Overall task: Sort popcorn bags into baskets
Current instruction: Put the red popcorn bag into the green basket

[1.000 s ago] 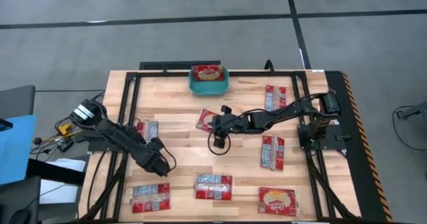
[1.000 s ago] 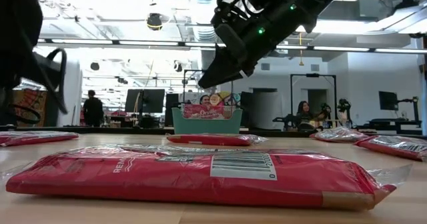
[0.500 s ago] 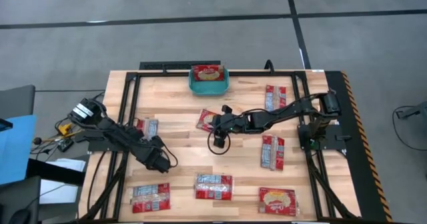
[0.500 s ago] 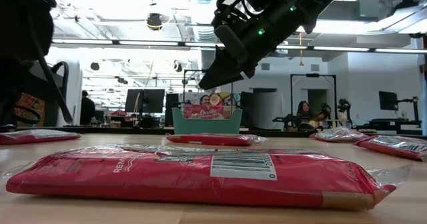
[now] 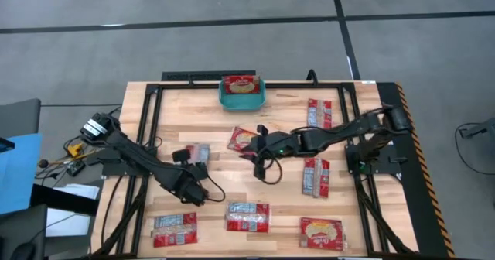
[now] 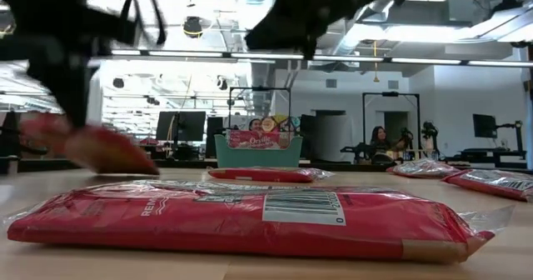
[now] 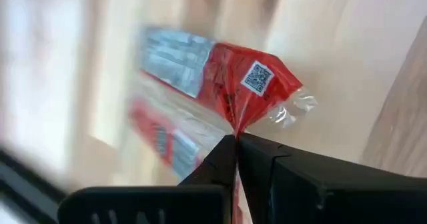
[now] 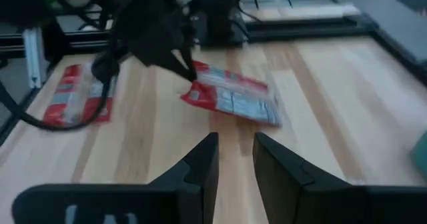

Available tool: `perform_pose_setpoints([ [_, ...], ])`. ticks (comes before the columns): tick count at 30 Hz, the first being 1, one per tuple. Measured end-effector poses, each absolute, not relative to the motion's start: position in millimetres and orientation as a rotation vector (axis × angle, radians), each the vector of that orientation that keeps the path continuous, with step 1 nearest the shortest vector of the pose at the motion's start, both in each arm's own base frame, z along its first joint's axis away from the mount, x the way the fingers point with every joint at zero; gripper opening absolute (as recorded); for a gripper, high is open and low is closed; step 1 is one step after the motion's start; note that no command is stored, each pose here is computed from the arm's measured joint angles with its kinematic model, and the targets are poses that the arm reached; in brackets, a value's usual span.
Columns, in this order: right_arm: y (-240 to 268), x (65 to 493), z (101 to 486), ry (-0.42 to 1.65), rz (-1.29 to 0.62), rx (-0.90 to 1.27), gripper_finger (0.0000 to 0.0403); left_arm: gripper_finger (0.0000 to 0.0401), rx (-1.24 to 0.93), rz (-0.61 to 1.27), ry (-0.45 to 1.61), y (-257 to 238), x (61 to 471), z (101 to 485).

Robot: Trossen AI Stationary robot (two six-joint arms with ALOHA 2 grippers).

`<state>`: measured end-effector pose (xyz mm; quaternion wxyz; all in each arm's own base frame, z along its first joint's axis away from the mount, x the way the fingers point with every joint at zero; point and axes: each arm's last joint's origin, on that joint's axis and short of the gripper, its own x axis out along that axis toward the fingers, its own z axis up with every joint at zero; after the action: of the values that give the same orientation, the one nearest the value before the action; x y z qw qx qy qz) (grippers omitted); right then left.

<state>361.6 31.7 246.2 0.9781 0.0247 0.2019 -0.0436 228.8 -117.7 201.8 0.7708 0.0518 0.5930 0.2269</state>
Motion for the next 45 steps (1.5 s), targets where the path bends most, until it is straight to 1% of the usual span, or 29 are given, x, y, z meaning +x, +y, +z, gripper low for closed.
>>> perform_pose_setpoints([
  [5,21,363,255,0.344,-0.073,0.047,0.0117,0.0000,0.216,0.503,1.180,-115,231,253],
  [11,18,383,231,0.282,-0.028,0.064,0.0117,0.0000,0.259,0.484,1.047,-109,224,302],
  [13,20,385,231,0.169,0.028,0.081,0.0118,0.0000,0.254,0.479,1.003,-106,220,314],
  [15,23,383,227,0.041,0.082,0.115,0.0118,0.0000,0.248,0.461,0.973,-103,215,324],
  [19,18,378,206,-0.039,0.103,0.134,0.0118,0.0000,0.246,0.422,0.936,-98,208,338],
  [22,9,380,203,-0.045,0.079,0.136,0.0127,0.0000,0.233,0.412,0.918,-93,205,344],
  [25,4,387,204,0.015,0.096,0.146,0.0145,0.0000,0.222,0.422,0.919,-89,206,345],
  [27,1,395,208,0.102,0.118,0.153,0.0158,0.0000,0.194,0.427,0.931,-87,208,343],
  [29,-3,401,209,0.217,0.102,0.162,0.0170,0.0000,0.145,0.407,0.968,-87,214,335],
  [31,-4,404,209,0.305,0.070,0.165,0.0178,0.0000,0.077,0.396,1.012,-89,218,320],
  [33,-4,403,206,0.350,0.011,0.160,0.0182,0.0000,0.005,0.413,1.031,-92,221,303],
  [36,0,400,199,0.395,-0.047,0.152,0.0181,0.0010,-0.042,0.407,1.092,-98,222,271],
  [39,1,398,197,0.396,-0.050,0.150,0.0173,0.0037,-0.088,0.344,1.135,-107,221,239],
  [42,1,395,193,0.419,-0.057,0.162,0.0166,0.0077,-0.175,0.327,1.170,-111,220,209],
  [44,1,395,191,0.423,-0.060,0.168,0.0162,0.0107,-0.258,0.396,1.203,-110,215,196],
  [45,1,394,190,0.426,-0.060,0.169,0.0161,0.0123,-0.306,0.471,1.221,-108,211,191],
])
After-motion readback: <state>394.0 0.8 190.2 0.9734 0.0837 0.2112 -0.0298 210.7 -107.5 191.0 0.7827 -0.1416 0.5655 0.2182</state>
